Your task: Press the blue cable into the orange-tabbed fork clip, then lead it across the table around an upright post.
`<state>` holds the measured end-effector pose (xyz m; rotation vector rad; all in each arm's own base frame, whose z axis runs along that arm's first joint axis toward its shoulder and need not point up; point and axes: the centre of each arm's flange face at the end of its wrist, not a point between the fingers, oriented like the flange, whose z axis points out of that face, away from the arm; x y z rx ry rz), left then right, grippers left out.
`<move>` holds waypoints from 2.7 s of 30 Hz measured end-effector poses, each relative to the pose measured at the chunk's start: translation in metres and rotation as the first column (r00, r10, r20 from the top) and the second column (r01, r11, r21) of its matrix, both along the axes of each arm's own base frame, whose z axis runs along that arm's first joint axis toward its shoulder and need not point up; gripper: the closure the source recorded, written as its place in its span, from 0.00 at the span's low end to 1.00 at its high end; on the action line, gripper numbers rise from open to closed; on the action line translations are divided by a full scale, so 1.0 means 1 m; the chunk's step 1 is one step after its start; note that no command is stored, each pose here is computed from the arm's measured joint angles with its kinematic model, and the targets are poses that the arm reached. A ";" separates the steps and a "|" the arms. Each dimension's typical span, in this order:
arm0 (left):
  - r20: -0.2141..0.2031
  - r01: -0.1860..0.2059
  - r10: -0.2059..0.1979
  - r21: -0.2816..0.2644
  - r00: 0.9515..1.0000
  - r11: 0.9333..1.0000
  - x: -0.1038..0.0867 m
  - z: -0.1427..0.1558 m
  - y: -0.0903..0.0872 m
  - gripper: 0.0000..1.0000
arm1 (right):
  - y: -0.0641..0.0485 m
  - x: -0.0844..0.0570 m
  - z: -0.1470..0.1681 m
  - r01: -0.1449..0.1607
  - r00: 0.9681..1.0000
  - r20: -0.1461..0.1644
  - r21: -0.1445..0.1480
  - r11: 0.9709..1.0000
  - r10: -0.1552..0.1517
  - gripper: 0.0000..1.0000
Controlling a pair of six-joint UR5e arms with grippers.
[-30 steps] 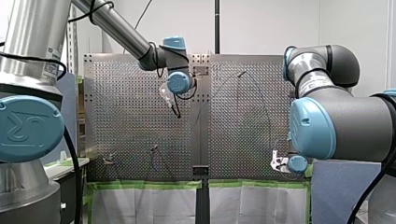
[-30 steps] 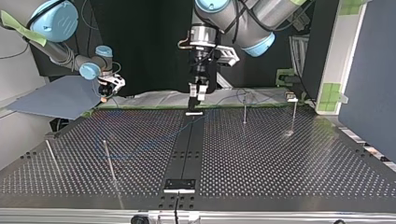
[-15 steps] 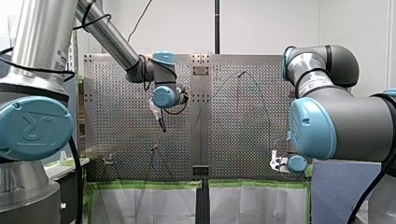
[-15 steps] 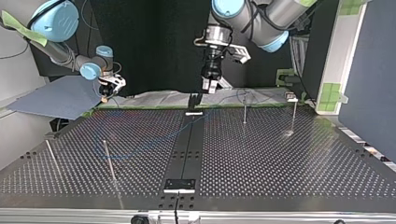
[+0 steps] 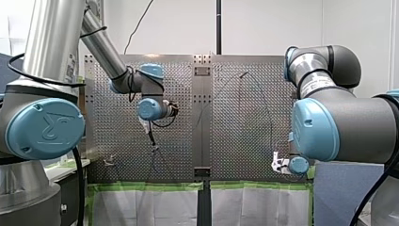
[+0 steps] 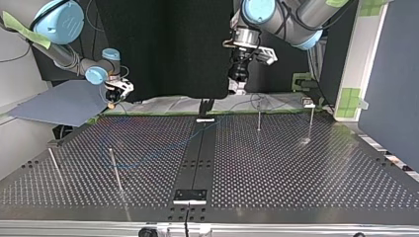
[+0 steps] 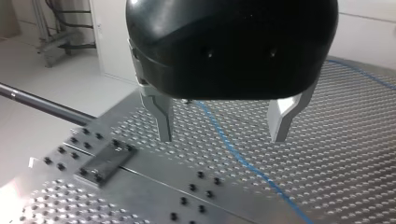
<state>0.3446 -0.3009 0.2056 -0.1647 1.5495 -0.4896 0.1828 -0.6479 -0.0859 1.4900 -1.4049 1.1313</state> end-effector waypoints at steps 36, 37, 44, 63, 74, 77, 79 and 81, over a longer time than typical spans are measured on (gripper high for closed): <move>-0.088 -0.034 0.058 0.253 0.994 0.967 -0.044 -0.077 0.051 0.00 | -0.001 -0.001 0.001 0.001 1.000 0.000 0.010 1.000 -0.001 1.00; -0.087 -0.035 0.059 0.255 0.994 0.966 -0.044 -0.077 0.051 0.00 | -0.001 -0.002 0.001 0.001 1.000 0.000 0.011 1.000 -0.001 1.00; -0.085 -0.036 0.060 0.258 0.995 0.965 -0.043 -0.077 0.051 0.00 | -0.001 -0.002 0.001 0.001 1.000 0.000 0.012 1.000 -0.001 1.00; -0.085 -0.036 0.060 0.258 0.995 0.965 -0.043 -0.077 0.051 0.00 | -0.001 -0.001 0.000 0.001 1.000 0.000 0.012 1.000 -0.001 1.00; -0.085 -0.036 0.060 0.258 0.995 0.965 -0.043 -0.077 0.051 0.00 | -0.001 -0.002 0.001 0.001 1.000 0.000 0.012 1.000 -0.001 1.00; -0.085 -0.036 0.060 0.258 0.995 0.965 -0.043 -0.077 0.051 0.00 | -0.001 -0.002 0.001 0.001 1.000 0.000 0.012 1.000 -0.001 1.00; -0.085 -0.036 0.060 0.258 0.995 0.965 -0.043 -0.077 0.051 0.00 | -0.001 -0.001 0.001 0.001 1.000 0.000 0.012 1.000 -0.001 1.00; -0.085 -0.036 0.060 0.258 0.995 0.965 -0.043 -0.077 0.051 0.00 | -0.001 -0.001 0.001 0.001 1.000 0.000 0.012 1.000 -0.001 1.00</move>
